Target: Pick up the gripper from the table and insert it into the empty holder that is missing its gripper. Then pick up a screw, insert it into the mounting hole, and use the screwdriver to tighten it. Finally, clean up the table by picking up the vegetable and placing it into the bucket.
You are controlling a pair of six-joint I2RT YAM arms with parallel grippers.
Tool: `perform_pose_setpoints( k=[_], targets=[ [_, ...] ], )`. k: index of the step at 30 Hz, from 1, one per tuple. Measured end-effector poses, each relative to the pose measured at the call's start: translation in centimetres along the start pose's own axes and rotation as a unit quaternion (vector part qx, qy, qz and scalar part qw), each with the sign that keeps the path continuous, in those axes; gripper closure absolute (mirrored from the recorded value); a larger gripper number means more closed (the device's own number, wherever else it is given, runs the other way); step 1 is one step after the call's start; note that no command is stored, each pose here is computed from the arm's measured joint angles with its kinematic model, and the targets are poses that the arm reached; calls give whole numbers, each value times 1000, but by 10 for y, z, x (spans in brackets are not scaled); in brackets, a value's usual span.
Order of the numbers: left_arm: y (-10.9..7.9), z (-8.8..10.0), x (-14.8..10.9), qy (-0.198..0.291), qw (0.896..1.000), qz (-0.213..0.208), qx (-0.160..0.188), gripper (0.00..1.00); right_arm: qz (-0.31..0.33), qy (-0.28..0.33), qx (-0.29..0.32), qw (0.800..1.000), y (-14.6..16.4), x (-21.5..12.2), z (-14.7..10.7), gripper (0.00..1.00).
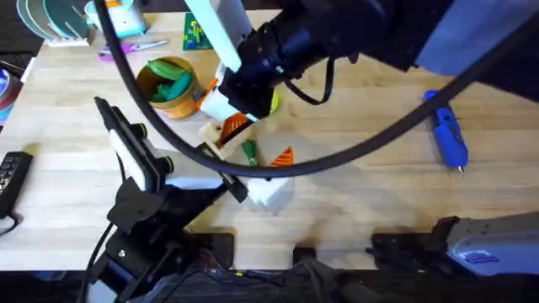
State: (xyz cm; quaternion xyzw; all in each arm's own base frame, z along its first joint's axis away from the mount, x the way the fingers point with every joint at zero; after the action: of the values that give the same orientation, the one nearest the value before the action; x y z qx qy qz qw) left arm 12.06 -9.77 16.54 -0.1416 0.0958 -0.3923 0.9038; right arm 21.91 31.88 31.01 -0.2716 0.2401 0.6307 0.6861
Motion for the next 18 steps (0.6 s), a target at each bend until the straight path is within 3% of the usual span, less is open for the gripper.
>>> perform_pose_setpoints(
  k=[18],
  targets=[
    [0, 0, 0, 0, 1000, 0, -12, 9, 6, 3, 1, 1000, 4, 19, -15, 995]
  ],
)
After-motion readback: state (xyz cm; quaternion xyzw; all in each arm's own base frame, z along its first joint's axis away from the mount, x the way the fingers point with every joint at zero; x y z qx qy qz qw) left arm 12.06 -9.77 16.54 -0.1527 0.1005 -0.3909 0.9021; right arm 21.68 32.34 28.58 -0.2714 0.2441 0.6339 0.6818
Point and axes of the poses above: each hand's point on the last joint's axis, 136 mm out from that joint toward the fingers, its own x axis out along the fingers, its own y axis along the line the jaws close on, z = x × y, the point moved 9 cm from there along -x, back along the fingers, and after that the axes turned 11 degrees about -x, right-handed, at the moved point
